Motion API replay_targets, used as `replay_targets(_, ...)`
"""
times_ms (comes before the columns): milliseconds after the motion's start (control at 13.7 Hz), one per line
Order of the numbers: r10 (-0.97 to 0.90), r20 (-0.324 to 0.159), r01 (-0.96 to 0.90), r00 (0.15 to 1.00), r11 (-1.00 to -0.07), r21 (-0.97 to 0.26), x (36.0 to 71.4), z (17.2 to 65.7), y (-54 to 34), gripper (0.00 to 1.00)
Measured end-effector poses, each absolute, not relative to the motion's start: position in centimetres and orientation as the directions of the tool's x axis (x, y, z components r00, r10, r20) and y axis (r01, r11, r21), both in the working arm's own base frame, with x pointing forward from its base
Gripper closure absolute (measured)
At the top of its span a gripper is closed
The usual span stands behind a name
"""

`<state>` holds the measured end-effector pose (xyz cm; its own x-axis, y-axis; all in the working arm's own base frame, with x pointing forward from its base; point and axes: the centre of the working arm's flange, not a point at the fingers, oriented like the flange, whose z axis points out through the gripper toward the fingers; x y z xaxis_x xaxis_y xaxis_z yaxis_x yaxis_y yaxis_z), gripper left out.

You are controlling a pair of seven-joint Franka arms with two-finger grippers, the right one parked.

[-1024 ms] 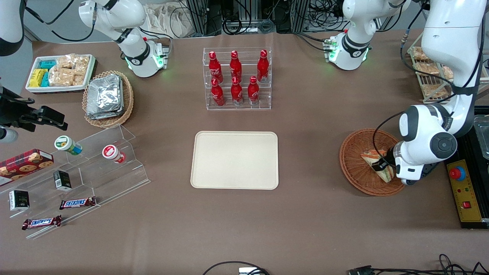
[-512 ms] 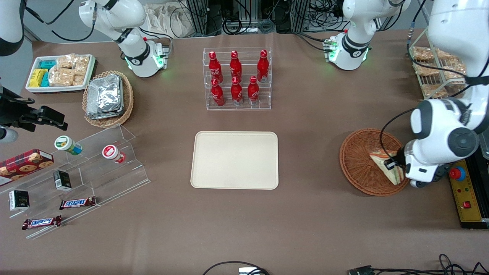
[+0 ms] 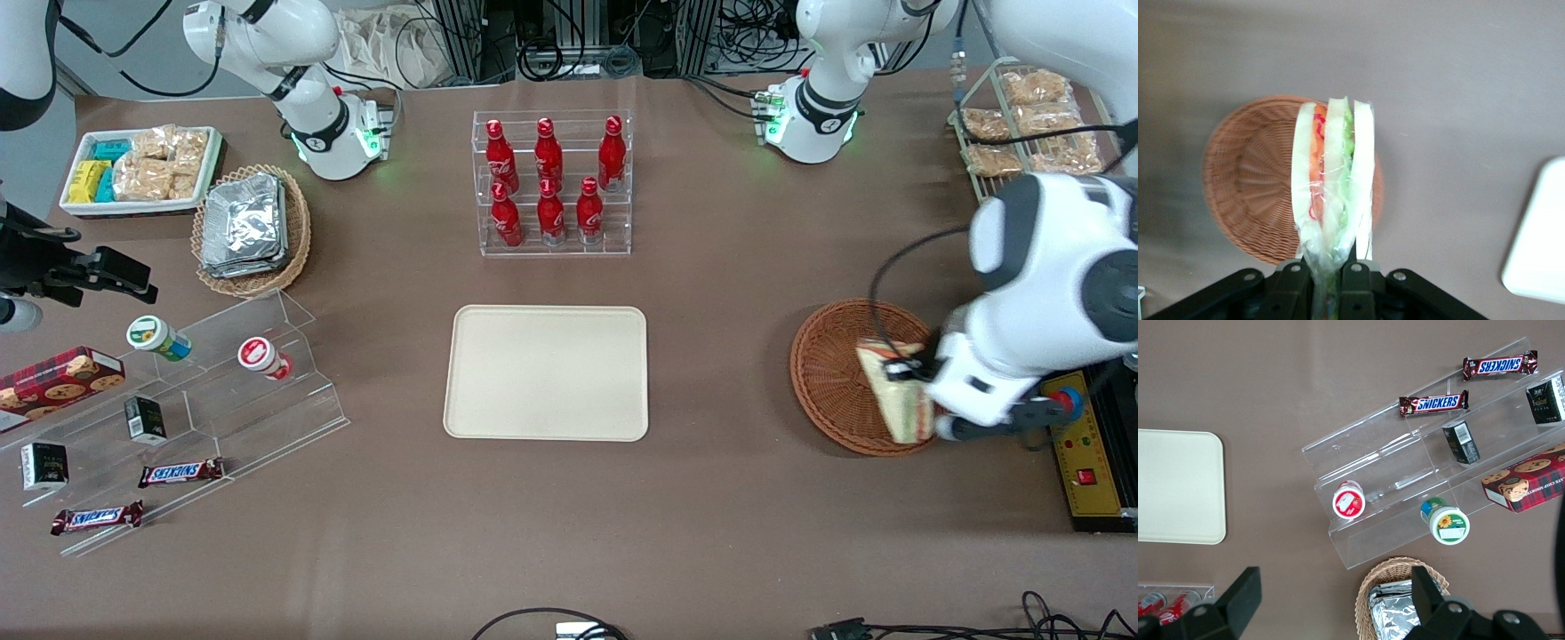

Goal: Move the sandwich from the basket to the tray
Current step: 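Carry the sandwich with the left gripper over to the cream tray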

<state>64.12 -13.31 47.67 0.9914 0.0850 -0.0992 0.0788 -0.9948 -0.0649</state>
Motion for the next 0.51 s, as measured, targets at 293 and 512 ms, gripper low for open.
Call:
replay_targets(293, -0.079, -0.154, -0.085, 0.985, -0.996, -0.036, 60.5, 44.9, -26.9, 0.84)
replay_targets(512, -0.128, -0.181, -0.134, 0.975, -0.991, -0.022, 58.1, 38.5, -36.2, 0.84)
